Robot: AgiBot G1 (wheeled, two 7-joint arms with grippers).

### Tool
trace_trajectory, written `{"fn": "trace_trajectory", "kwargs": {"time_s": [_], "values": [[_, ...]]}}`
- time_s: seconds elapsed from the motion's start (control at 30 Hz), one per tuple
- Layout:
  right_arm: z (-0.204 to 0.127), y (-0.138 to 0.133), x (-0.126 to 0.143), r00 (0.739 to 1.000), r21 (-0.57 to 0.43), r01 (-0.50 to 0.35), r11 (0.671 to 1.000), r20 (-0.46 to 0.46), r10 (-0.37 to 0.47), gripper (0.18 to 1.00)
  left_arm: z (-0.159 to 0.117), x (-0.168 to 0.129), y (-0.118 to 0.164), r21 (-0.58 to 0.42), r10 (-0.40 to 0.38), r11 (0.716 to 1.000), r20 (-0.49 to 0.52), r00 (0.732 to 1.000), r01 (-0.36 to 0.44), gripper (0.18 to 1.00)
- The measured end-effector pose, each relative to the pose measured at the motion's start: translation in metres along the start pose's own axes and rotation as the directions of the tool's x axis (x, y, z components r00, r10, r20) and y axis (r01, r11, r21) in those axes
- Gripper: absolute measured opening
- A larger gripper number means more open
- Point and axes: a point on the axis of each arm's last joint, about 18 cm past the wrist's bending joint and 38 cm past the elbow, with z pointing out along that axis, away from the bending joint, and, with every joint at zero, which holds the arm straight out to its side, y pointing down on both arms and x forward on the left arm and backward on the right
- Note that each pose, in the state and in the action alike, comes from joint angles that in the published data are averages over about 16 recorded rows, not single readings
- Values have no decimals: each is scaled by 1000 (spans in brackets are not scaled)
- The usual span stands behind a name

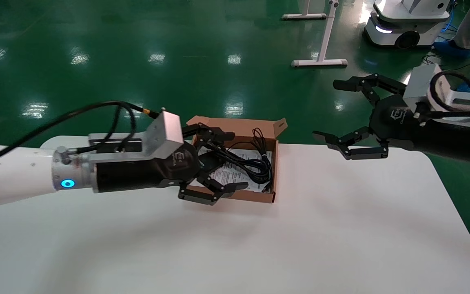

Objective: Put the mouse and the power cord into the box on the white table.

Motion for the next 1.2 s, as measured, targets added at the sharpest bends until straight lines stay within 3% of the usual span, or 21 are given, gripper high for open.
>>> {"fn": "trace_trajectory", "kwargs": {"time_s": [0.37,0.73,0.97,1.2], "values": [[-11,-34,-47,982,112,-141,984,139,125,1001,-61,30,-28,125,-91,988,-29,995,94,994],[-25,-67,-98,925,152,-274,950,313,217,1001,-113,66,-59,178,-121,975,-91,989,135,1000],[-31,-79,-117,894,152,-316,936,378,240,1001,-130,81,-71,183,-120,973,-121,985,140,1000],[-32,-80,-119,890,153,-321,935,388,242,1001,-132,83,-73,184,-118,973,-126,985,140,1000]]}}
